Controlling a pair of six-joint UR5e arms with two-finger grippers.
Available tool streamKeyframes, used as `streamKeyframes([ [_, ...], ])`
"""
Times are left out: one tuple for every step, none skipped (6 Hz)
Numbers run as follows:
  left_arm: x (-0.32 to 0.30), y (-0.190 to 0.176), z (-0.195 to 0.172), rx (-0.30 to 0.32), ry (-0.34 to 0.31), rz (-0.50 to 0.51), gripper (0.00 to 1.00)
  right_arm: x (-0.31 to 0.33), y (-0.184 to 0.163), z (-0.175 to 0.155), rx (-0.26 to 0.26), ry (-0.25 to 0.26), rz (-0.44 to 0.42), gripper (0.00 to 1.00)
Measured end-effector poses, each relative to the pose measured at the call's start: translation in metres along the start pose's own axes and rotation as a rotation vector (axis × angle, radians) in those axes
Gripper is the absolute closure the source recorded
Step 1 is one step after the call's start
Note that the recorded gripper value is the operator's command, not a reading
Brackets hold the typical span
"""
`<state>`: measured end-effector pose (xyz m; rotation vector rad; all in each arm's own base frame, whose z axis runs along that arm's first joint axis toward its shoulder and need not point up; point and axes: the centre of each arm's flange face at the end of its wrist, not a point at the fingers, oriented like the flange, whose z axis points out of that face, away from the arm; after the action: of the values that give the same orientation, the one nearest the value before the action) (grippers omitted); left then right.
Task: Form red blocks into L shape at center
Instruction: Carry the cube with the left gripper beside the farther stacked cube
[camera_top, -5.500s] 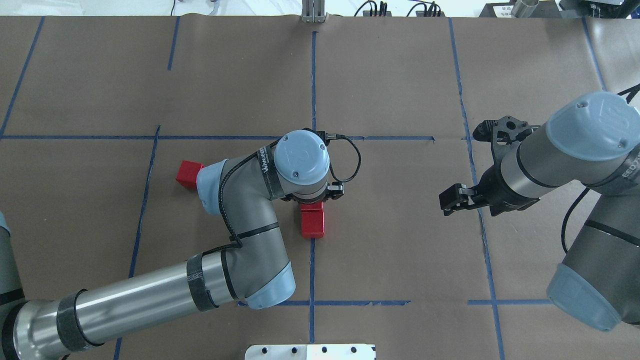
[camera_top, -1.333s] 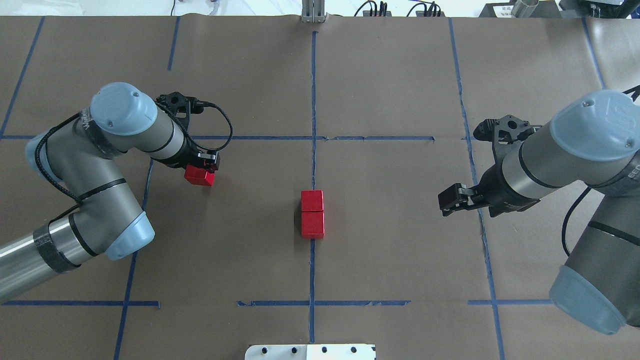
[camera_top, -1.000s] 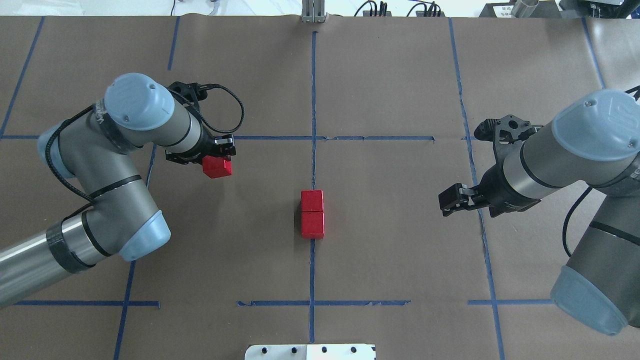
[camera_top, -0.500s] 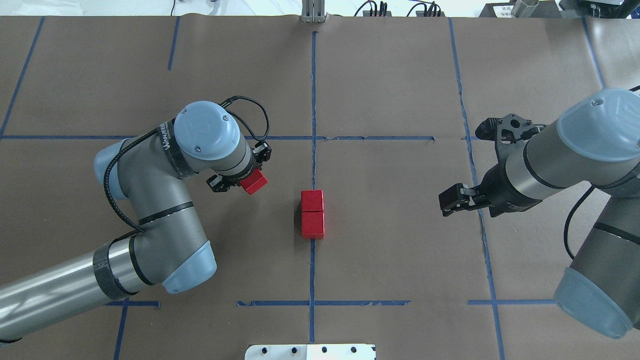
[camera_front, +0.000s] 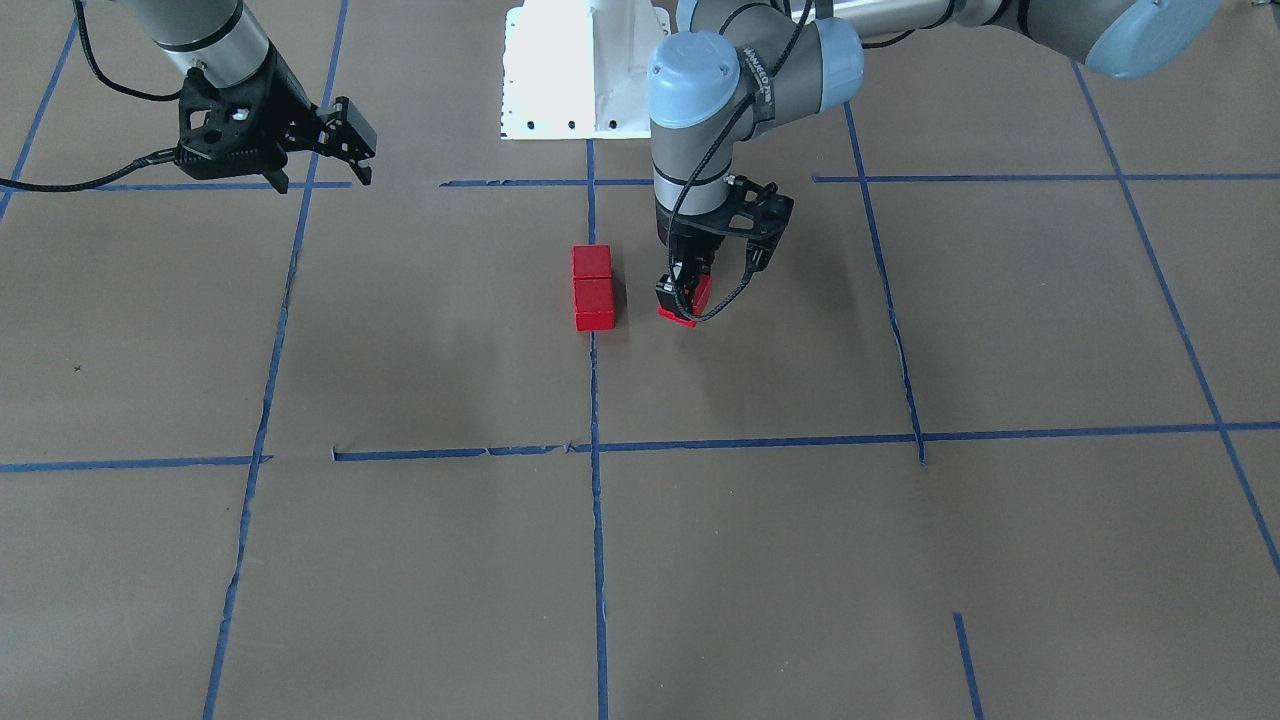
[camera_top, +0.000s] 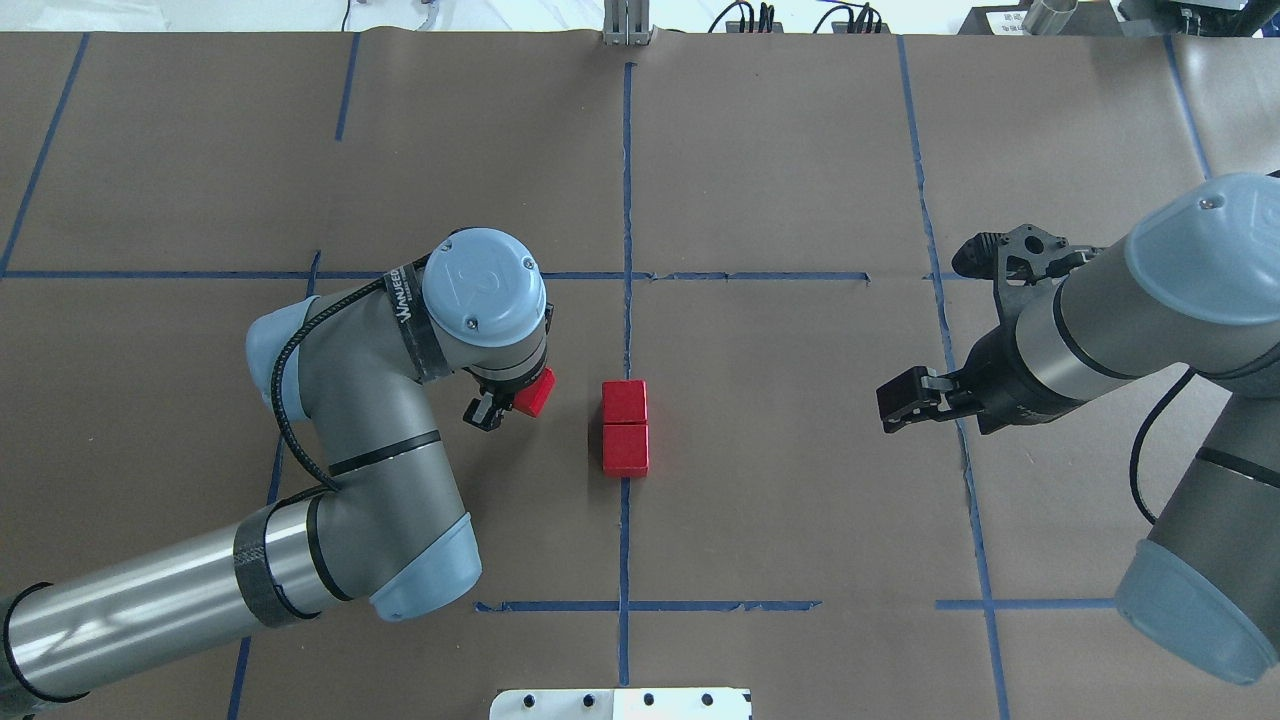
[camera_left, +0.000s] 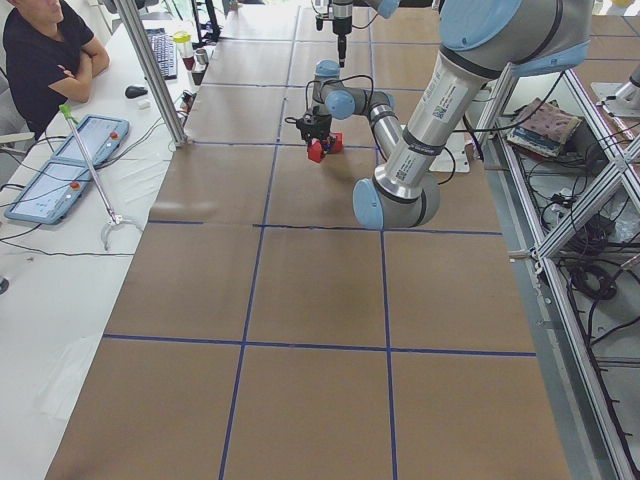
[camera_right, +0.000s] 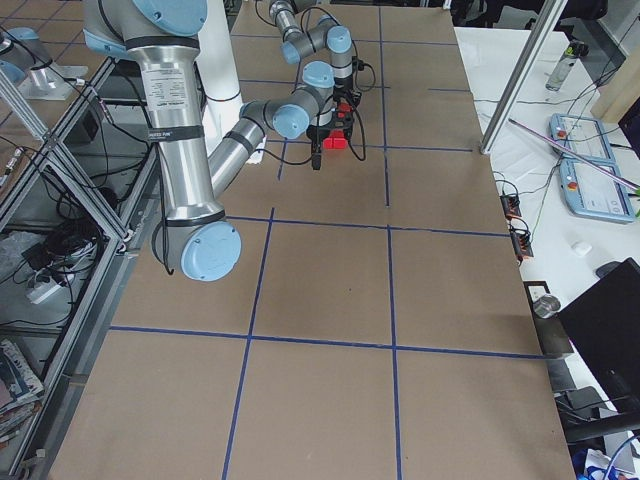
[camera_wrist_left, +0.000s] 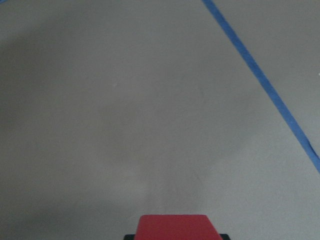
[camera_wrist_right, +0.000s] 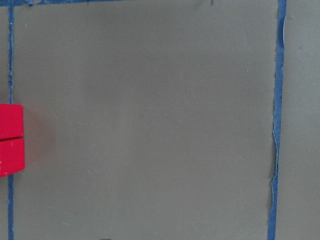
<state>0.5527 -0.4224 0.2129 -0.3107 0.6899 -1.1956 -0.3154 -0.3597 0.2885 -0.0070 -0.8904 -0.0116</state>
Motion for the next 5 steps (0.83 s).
streamKeyframes([
  [-0.0048,0.0073,0.0032,-0.004,-0.009,-0.079,1.0,-0.0006,0.0006,-0.0014,0.001,-0.002,-0.001,0.0],
  [-0.0051,0.0107,0.0022,-0.014,-0.005,-0.152,1.0,-0.0011,0.0013,-0.0029,0.003,-0.005,-0.003,0.0],
  [-0.0035,0.0129,0.0,-0.025,0.0,-0.236,1.0,-0.0014,0.0016,-0.0036,0.003,-0.007,-0.004,0.0],
  [-0.0026,0.0148,0.0,-0.03,-0.001,-0.309,1.0,-0.0015,0.0018,-0.0036,0.002,-0.006,-0.004,0.0],
  [-0.0012,0.0164,0.0059,-0.022,-0.01,-0.351,1.0,-0.0016,0.0019,-0.0032,0.002,-0.006,-0.004,0.0],
])
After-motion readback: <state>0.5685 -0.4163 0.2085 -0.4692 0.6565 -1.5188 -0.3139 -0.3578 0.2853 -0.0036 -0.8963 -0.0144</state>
